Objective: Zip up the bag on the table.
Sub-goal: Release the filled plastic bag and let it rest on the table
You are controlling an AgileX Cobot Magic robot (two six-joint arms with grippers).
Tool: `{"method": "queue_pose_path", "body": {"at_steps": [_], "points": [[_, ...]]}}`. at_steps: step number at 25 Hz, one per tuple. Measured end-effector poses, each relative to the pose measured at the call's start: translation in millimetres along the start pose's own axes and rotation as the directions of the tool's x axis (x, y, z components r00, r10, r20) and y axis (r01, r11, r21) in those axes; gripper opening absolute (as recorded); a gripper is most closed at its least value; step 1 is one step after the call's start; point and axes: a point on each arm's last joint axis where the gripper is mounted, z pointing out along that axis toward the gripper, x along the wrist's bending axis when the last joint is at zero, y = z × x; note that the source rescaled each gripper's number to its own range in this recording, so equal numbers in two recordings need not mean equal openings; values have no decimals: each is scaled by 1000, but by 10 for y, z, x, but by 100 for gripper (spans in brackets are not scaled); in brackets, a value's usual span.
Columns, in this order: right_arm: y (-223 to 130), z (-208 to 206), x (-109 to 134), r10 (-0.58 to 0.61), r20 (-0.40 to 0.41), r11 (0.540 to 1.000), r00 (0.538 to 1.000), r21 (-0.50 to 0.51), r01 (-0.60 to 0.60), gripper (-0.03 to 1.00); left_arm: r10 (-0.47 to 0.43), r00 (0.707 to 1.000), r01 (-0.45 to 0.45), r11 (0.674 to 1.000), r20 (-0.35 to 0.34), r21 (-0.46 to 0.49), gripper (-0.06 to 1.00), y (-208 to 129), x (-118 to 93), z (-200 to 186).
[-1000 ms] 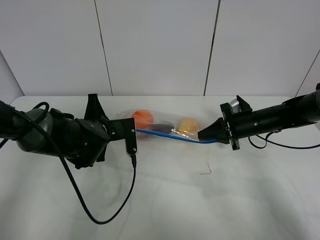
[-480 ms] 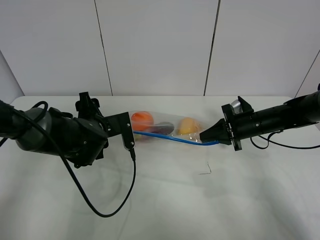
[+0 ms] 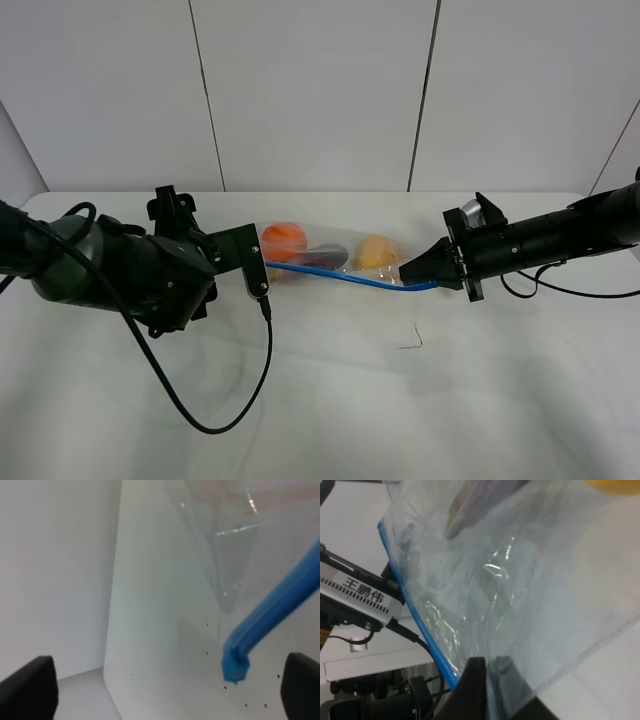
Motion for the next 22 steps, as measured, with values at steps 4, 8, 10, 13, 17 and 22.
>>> {"method": "queue_pose_path", "body": {"at_steps": [4, 8, 10, 13, 17, 22], "points": [[0, 0, 0, 0, 0, 1000, 1000, 0, 0, 0, 17, 1000, -17, 1000, 16, 7, 99, -7, -13, -2], [0, 0, 0, -1, 0, 1000, 1000, 0, 1, 0, -48, 998, 46, 998, 48, 39, 99, -54, 19, -64], [0, 0, 0, -1, 0, 1000, 1000, 0, 1, 0, -116, 992, 113, 992, 58, 54, 99, -95, 89, -123], [0, 0, 0, -1, 0, 1000, 1000, 0, 1, 0, -282, 957, 277, 958, 62, 79, 99, -186, 300, -204], [0, 0, 0, -4, 0, 1000, 1000, 0, 4, 0, -547, 835, 538, 834, 56, 120, 99, -425, 734, -344], [0, 0, 0, -12, 0, 1000, 1000, 0, 12, 0, -767, 626, 747, 642, 142, 175, 99, -835, 1187, -641]]}}
